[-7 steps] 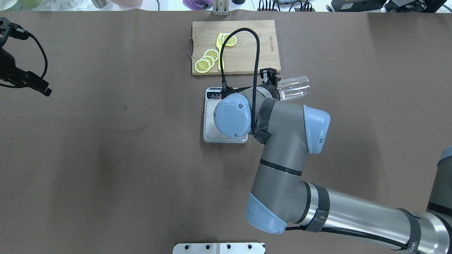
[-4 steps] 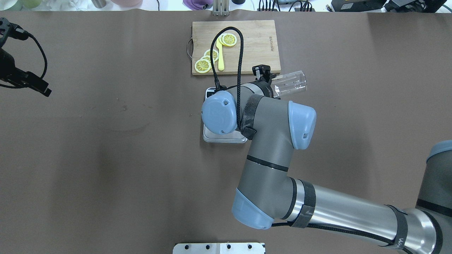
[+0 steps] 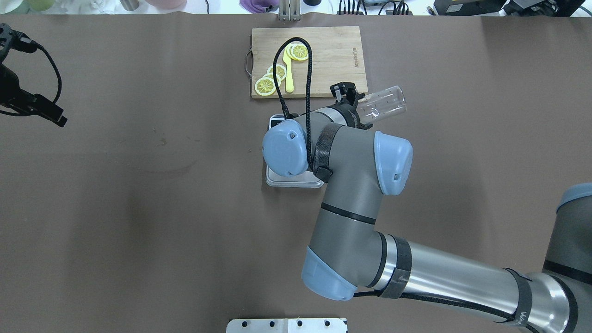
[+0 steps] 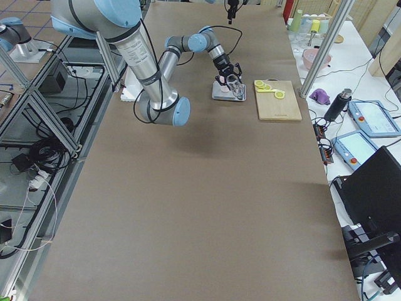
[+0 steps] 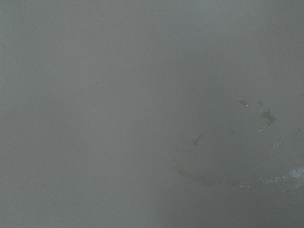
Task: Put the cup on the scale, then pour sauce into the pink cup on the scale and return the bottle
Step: 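Tilt the bottle spout over the pink cup with the right gripper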
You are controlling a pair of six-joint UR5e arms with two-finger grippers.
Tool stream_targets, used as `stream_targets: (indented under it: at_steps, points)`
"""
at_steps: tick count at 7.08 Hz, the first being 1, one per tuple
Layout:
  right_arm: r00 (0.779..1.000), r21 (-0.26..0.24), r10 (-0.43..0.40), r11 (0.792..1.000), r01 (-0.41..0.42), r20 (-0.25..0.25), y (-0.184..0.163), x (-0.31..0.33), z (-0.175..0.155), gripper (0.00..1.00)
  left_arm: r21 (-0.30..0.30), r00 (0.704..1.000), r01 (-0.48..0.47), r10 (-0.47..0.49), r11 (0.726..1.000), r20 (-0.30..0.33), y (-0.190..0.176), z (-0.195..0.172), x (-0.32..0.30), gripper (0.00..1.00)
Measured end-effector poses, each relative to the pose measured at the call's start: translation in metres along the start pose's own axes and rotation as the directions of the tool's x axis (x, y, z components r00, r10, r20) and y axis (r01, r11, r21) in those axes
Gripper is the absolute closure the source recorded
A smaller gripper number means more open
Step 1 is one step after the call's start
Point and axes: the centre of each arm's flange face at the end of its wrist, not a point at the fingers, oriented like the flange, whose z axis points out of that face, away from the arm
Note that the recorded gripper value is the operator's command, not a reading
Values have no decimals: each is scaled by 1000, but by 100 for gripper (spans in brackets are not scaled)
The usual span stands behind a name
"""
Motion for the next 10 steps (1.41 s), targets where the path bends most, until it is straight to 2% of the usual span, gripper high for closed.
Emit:
stream_targets:
  at_steps: [3,6,8,10]
  points:
    - [1000,-18,-25,1000,25,-7,3,0,1,100,0,1000,0,0,1000,0,0,0,0,1]
    - [1000,-15,-18,1000,18,-10,4,1,-1,100,0,1000,1,-1,1000,0,0,0,0,1]
    - [999,3,37,999,-37,-17,11,-2,-3,100,-1,1000,2,-2,1000,0,0,0,0,1]
    - [991,51,135,990,-133,-24,24,-12,2,100,-1,1000,2,-2,1000,0,0,1,0,1]
